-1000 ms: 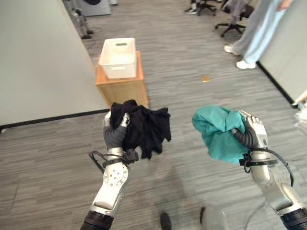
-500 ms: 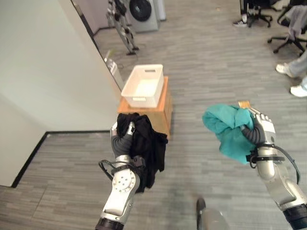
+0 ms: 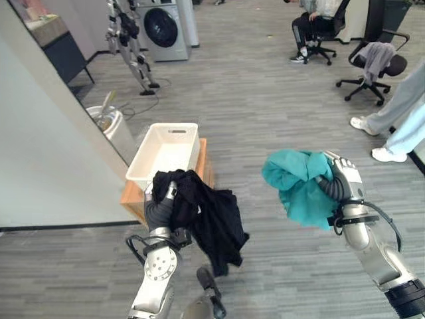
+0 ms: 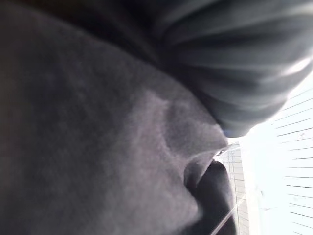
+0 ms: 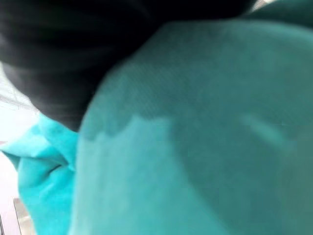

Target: Pick up bed clothes into laundry basket.

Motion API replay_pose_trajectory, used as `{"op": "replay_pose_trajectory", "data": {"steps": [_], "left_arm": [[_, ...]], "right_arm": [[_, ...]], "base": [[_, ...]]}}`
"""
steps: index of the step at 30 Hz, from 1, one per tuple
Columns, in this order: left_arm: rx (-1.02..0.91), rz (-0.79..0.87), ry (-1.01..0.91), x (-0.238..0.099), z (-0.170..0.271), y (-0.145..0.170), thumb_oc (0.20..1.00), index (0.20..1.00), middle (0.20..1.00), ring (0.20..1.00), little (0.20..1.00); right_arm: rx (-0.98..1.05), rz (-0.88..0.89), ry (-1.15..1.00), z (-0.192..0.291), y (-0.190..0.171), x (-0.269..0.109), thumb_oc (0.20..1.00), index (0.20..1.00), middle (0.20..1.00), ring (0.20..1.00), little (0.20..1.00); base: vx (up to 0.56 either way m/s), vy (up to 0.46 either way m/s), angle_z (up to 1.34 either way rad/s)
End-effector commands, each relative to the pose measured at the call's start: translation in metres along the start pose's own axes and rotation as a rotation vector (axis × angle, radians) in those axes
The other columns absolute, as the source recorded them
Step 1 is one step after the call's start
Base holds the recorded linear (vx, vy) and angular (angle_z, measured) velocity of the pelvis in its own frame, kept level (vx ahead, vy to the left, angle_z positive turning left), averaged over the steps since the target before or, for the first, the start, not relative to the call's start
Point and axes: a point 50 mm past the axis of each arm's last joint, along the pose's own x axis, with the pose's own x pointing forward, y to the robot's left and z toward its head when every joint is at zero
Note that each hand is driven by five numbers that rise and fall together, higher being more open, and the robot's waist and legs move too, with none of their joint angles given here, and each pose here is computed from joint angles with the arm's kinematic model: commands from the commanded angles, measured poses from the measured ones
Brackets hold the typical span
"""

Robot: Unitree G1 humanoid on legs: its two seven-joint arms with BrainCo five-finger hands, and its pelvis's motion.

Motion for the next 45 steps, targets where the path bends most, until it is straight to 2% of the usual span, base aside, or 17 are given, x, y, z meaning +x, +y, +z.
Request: {"op": "replay_pose_trajectory", "data": {"steps": [1,2,3,6,8,10,13,21,27,39,45], "left_arm": [[-0.124,-0.035,-0.281,0.020,0.059,-0.008,0.200,0.200,0.200,0.200,0.200],[-0.123,-0.034,-0.281,0.020,0.059,-0.008,0.200,0.200,0.200,0.200,0.200],[-0.086,-0.060,-0.410,0.036,0.085,-0.017,0.200,0.200,0.200,0.200,0.200],[-0.027,-0.087,-0.519,0.050,0.105,-0.032,0.200,0.200,0.200,0.200,0.200],[0.004,-0.090,-0.614,0.055,0.123,-0.038,0.200,0.200,0.200,0.200,0.200],[-0.044,-0.110,-0.702,0.057,0.144,-0.050,0.200,0.200,0.200,0.200,0.200],[-0.035,-0.107,-0.751,0.059,0.152,-0.059,0.200,0.200,0.200,0.200,0.200],[0.046,-0.029,-0.647,0.079,0.132,-0.053,0.200,0.200,0.200,0.200,0.200],[0.110,0.048,-0.562,0.083,0.111,-0.031,0.200,0.200,0.200,0.200,0.200],[0.097,0.077,-0.542,0.080,0.109,-0.017,0.200,0.200,0.200,0.200,0.200],[0.067,0.041,-0.481,0.075,0.098,-0.017,0.200,0.200,0.200,0.200,0.200]], "right_arm": [[0.027,-0.136,-0.149,0.025,-0.029,0.024,0.200,0.200,0.200,0.200,0.200],[0.027,-0.137,-0.150,0.025,-0.029,0.025,0.200,0.200,0.200,0.200,0.200],[0.036,-0.113,-0.142,0.026,-0.021,0.024,0.200,0.200,0.200,0.200,0.200],[0.052,-0.098,-0.116,0.024,-0.014,0.021,0.200,0.200,0.200,0.200,0.200],[0.053,-0.097,-0.103,0.022,-0.014,0.017,0.200,0.200,0.200,0.200,0.200],[0.073,-0.093,-0.090,0.020,-0.014,0.017,0.200,0.200,0.200,0.200,0.200],[0.086,-0.085,-0.067,0.017,-0.011,0.016,0.200,0.200,0.200,0.200,0.200],[0.080,-0.031,-0.070,0.016,-0.002,0.011,0.200,0.200,0.200,0.200,0.200],[0.085,-0.001,-0.030,0.007,0.001,0.004,0.200,0.200,0.200,0.200,0.200],[0.086,0.025,0.012,-0.001,0.004,0.001,0.200,0.200,0.200,0.200,0.200],[0.080,0.023,0.010,0.000,0.004,0.004,0.200,0.200,0.200,0.200,0.200]], "base": [[0.33,0.089,-0.23],[0.60,0.224,-0.16],[0.54,0.226,-0.18],[0.41,0.206,-0.04],[0.37,0.138,0.43],[0.46,0.033,0.98],[0.28,-0.081,0.88],[0.12,-0.081,0.63],[0.08,-0.065,-0.14],[0.02,-0.029,-0.10],[0.01,-0.005,0.02]]}}
